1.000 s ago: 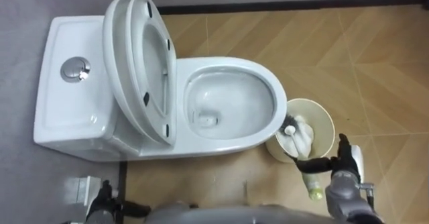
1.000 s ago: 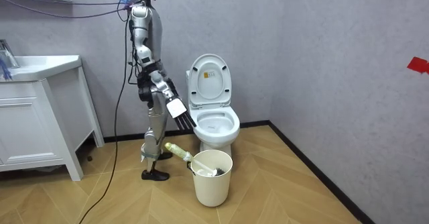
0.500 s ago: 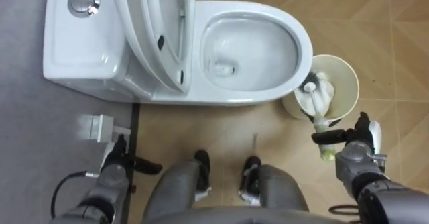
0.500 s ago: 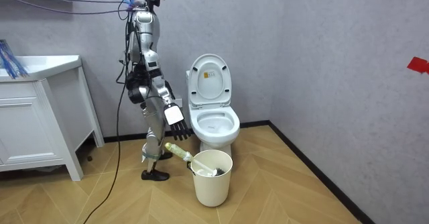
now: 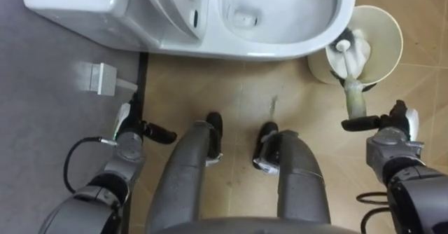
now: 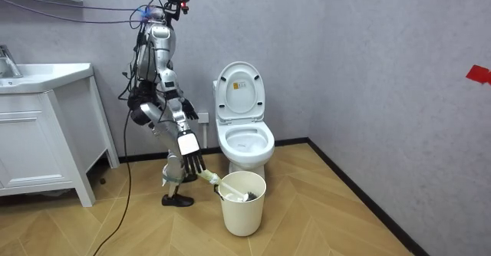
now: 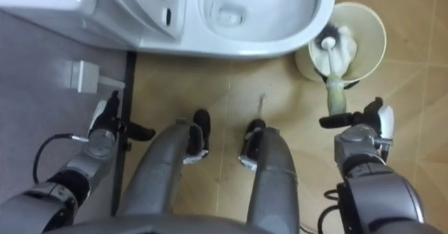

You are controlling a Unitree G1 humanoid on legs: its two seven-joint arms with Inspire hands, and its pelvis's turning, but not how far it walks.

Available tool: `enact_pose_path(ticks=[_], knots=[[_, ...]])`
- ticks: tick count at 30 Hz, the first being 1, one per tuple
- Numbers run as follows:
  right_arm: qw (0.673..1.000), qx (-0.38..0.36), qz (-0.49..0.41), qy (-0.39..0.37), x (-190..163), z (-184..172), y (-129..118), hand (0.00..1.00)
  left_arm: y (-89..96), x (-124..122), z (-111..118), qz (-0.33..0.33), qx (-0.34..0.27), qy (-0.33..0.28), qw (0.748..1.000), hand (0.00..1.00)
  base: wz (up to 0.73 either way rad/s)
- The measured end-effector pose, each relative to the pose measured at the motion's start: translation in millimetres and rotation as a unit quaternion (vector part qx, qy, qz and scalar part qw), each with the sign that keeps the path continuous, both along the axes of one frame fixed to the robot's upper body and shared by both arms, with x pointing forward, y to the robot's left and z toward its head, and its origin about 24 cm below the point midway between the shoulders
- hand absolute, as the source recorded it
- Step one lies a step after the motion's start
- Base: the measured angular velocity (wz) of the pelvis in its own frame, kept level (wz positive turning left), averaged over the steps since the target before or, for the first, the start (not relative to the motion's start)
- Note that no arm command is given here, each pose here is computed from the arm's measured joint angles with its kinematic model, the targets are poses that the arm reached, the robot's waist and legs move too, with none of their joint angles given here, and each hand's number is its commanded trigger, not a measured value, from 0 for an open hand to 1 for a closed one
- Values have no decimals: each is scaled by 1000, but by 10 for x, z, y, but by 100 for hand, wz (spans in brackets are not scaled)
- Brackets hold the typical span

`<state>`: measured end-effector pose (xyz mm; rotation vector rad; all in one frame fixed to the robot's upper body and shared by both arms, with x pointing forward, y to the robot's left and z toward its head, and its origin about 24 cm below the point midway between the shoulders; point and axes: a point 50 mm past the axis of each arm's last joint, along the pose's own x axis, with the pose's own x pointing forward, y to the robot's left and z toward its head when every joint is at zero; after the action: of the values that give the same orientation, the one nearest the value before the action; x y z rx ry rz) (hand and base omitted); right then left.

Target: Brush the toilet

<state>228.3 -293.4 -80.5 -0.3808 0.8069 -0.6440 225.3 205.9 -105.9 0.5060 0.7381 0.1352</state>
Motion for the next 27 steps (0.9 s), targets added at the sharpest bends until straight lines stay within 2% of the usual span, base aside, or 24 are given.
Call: enact_pose_path(ticks=[4,27], knots=[[1000,2,-6,-13,53,52,-31,0,16,122,83,-4,4,-17,1000,0,12],[997,54,-12,-57,276,240,-107,0,-51,247,186,-11,-5,-47,999,0,5]])
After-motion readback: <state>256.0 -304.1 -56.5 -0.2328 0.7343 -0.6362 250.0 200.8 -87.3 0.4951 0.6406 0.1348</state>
